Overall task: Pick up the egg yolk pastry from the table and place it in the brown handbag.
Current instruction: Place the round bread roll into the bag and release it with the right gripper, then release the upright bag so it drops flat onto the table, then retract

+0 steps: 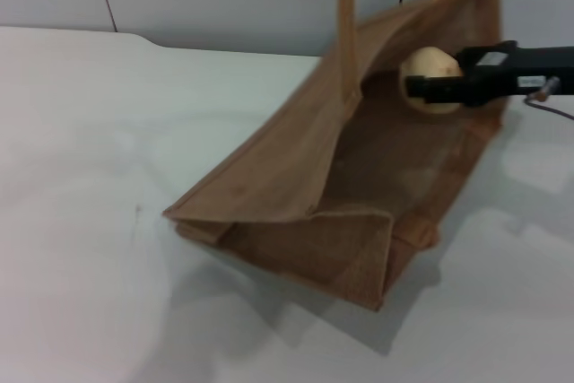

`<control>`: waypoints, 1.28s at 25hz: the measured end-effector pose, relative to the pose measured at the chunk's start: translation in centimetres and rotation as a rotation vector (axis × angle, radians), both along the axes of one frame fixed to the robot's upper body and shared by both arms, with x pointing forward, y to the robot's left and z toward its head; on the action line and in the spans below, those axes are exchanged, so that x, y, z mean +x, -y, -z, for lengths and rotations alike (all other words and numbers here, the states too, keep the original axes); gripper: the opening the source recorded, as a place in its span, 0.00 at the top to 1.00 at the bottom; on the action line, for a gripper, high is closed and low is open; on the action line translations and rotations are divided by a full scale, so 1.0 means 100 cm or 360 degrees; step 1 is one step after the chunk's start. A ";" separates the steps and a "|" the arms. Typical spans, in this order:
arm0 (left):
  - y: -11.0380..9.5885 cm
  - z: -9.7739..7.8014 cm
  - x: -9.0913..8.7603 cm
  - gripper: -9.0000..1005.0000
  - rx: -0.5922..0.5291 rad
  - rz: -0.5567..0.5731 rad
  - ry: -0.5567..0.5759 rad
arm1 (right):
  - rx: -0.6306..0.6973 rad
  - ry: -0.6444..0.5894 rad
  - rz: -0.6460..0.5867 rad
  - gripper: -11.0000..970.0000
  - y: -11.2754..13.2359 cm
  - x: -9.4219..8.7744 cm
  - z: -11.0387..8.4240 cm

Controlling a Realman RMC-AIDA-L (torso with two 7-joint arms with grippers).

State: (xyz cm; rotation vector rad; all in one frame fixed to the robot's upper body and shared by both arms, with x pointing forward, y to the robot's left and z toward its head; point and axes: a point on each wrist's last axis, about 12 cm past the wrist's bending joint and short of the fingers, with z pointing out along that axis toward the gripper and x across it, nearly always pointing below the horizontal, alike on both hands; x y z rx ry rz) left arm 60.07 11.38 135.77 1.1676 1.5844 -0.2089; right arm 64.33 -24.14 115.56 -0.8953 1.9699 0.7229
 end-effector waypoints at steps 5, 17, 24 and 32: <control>0.010 -0.003 -0.004 0.88 -0.0001 0.0040 0.0020 | -0.0015 0.0037 -0.0120 0.32 -0.019 0.003 0.003; 0.006 -0.001 -0.003 0.88 -0.0009 0.0012 0.0022 | -0.0102 0.0004 -0.0029 0.30 -0.028 0.011 0.015; 0.001 0.002 -0.001 0.88 -0.0015 -0.0015 0.0008 | -0.0100 0.0002 -0.0023 0.13 -0.027 0.011 0.015; -0.025 0.015 0.004 0.88 -0.0054 -0.0135 -0.0023 | -0.0148 -0.0118 -0.0025 0.07 -0.003 -0.009 0.032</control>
